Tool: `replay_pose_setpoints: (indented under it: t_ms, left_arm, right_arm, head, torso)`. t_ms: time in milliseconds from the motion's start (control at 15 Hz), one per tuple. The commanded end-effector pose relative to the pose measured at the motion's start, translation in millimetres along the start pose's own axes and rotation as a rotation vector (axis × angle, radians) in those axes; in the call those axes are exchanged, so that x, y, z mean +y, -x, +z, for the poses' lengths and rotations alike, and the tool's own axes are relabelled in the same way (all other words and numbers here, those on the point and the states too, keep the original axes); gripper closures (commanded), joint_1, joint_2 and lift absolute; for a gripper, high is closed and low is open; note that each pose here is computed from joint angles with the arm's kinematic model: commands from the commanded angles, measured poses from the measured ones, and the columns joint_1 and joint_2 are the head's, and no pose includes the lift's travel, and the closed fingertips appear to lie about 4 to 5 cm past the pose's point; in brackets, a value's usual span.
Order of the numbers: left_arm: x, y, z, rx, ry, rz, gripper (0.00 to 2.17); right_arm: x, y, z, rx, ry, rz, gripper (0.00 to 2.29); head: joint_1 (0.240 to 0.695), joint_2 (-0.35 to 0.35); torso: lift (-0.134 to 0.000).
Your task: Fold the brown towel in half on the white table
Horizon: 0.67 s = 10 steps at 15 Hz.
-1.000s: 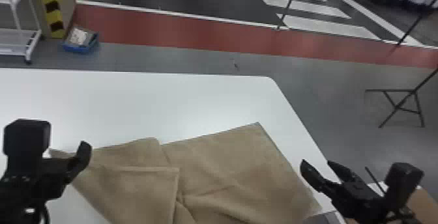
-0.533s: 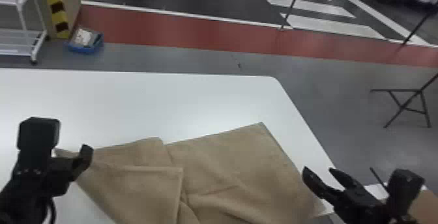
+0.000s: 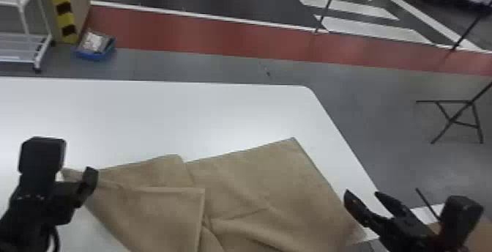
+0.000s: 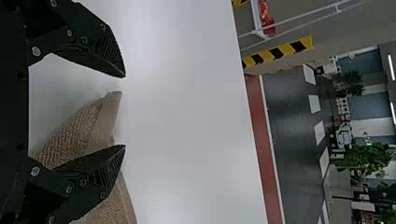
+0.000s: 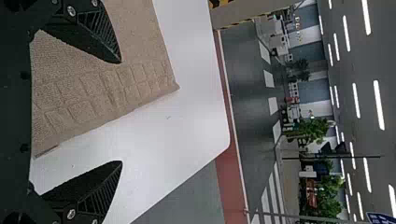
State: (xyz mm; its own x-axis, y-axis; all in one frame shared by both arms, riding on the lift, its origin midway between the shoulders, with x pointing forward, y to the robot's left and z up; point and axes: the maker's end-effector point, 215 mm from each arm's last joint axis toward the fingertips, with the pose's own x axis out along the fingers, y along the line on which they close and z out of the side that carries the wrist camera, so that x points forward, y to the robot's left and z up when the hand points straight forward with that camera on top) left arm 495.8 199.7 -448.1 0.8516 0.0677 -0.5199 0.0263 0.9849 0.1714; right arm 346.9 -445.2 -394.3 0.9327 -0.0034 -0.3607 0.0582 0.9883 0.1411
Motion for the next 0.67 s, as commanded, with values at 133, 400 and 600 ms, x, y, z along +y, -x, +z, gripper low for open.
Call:
replay_pose_setpoints:
  t_ms: [133,400,600]
  left_arm:
    - [2.8,0.8,-1.7,-0.006,-0.032,0.02,0.43]
    - [2.5,0.7,-0.6,-0.005,-0.033,0.02,0.55]
    - [3.5,1.3,-6.4,0.013,-0.043,0.02,0.55]
  right_arm:
    - [0.2,-0.1,-1.4,0.001,-0.004,-0.002,0.12]
    - [0.0,0.6,-0.9,0.0,-0.005,-0.001,0.12]
    - [-0.1,0.5,-0.8,-0.001,-0.006,-0.002,0.12]
  head:
    - [0.695,-0.315]
    - [0.695,-0.315]
    - [0.695,-0.316]
  torso:
    - [-0.123]
    - [-0.123]
    - [-0.123]
